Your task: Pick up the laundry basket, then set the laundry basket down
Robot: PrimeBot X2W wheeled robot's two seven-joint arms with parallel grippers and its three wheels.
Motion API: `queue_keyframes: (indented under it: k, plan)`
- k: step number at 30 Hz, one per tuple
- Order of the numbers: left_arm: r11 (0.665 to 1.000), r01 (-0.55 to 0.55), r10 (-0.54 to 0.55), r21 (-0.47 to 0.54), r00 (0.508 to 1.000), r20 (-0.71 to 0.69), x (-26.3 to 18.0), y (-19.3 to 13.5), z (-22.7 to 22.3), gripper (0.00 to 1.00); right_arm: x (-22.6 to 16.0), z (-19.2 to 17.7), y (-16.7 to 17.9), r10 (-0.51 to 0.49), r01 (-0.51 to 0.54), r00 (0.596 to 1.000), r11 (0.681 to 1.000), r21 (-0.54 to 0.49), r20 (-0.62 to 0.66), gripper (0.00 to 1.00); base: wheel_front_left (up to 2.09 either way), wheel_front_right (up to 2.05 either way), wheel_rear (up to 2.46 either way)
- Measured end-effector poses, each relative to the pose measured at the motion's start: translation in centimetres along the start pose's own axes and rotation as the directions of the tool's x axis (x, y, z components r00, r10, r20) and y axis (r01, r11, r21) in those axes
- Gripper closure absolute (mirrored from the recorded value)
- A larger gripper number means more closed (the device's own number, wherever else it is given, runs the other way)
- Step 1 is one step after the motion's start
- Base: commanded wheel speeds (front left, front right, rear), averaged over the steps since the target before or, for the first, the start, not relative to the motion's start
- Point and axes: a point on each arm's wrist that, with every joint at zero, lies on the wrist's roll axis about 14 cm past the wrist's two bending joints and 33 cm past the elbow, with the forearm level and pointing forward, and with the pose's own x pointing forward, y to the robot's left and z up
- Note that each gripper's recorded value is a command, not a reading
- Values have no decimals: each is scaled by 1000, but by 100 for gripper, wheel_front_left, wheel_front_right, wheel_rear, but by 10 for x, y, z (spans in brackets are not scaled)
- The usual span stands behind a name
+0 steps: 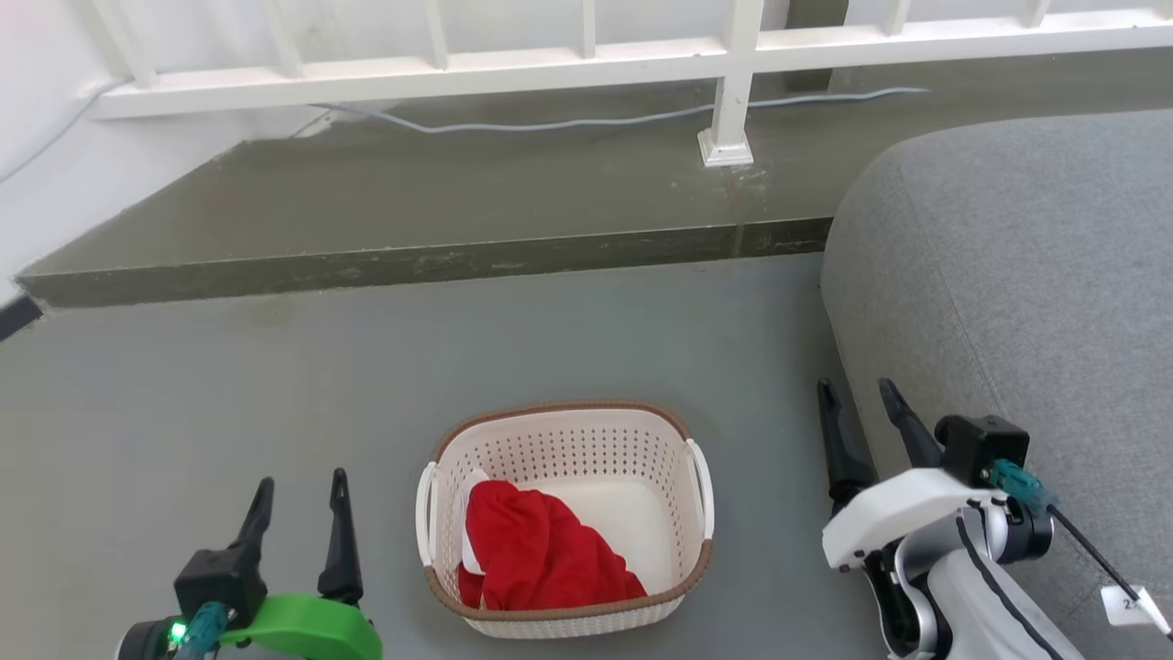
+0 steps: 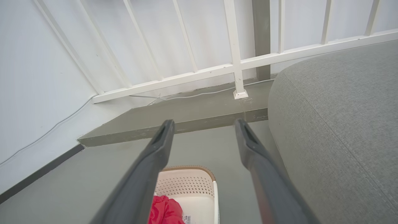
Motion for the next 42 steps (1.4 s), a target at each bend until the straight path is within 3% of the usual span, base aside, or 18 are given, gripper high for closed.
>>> queue_keyframes:
  k: [32, 33, 38, 42]
  plan:
    - [997, -54, 52, 49, 998, 46, -17, 17, 13, 0, -15, 2, -4, -31, 31, 999, 1000, 0, 28, 0, 0, 0, 0]
    - [997, -55, 54, 51, 998, 38, -19, 17, 10, 100, -16, 0, -4, -33, 33, 999, 999, 1, 23, 100, 0, 0, 0]
    - [998, -57, 59, 41, 998, -34, -23, 15, -12, 100, -31, -32, -8, -54, 55, 996, 999, 2, -77, 100, 0, 0, 0]
    - [998, -63, 64, 11, 997, -38, -24, 15, -13, 100, -33, -34, -10, -60, 63, 995, 998, 27, -84, 100, 0, 0, 0]
